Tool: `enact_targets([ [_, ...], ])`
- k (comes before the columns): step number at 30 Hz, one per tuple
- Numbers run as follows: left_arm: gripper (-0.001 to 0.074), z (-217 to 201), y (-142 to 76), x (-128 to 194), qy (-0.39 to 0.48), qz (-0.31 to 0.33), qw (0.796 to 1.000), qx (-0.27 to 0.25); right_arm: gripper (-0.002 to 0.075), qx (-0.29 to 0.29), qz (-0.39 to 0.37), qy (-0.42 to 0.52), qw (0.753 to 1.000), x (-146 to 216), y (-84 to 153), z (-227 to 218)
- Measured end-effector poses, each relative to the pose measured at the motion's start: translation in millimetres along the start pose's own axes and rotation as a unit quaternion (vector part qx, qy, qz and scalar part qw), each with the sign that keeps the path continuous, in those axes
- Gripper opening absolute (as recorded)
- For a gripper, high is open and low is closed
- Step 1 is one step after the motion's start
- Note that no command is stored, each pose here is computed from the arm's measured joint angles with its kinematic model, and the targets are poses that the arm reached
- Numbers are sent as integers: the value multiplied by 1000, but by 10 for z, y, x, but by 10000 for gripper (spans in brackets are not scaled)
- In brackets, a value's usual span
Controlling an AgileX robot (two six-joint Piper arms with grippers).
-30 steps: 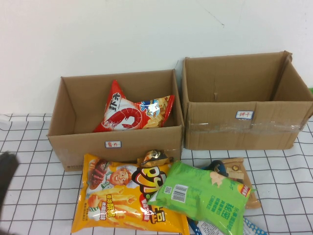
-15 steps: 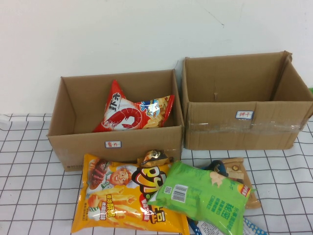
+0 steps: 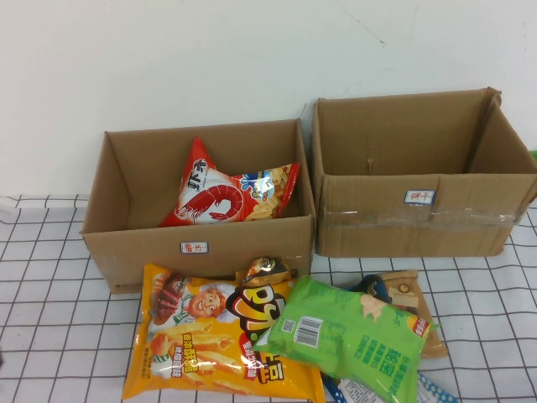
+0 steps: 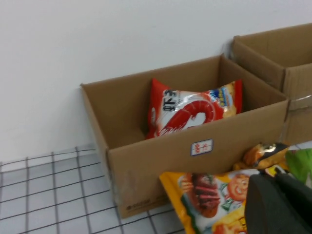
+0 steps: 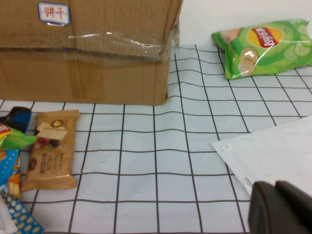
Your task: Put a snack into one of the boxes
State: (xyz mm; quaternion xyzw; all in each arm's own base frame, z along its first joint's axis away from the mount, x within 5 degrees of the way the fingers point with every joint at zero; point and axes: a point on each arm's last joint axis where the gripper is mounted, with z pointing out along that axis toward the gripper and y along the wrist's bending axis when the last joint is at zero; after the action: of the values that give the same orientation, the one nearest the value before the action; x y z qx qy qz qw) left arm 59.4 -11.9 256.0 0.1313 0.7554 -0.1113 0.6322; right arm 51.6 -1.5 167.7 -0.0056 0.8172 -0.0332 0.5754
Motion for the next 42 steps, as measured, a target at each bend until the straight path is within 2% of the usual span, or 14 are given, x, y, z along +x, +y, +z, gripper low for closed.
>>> enact_targets([
  [9,-1,-157,18,123,-35,24,996,-80,-1,0,0,0,1000,0,0,0],
  [15,-1,-101,58,270,-57,-28,986,-153,-1,0,0,0,1000,0,0,0],
  [24,-1,8,142,675,-1,-66,974,-216,-1,0,0,0,1000,0,0,0],
  [29,-1,30,147,796,21,-82,971,-222,-1,0,0,-1,1000,-5,0,-2],
  [34,-1,33,135,827,45,-53,974,-215,-1,0,0,-1,1000,-5,0,-2],
  [42,-1,51,84,822,50,-27,984,-166,-1,0,0,-1,1000,-5,0,-2],
])
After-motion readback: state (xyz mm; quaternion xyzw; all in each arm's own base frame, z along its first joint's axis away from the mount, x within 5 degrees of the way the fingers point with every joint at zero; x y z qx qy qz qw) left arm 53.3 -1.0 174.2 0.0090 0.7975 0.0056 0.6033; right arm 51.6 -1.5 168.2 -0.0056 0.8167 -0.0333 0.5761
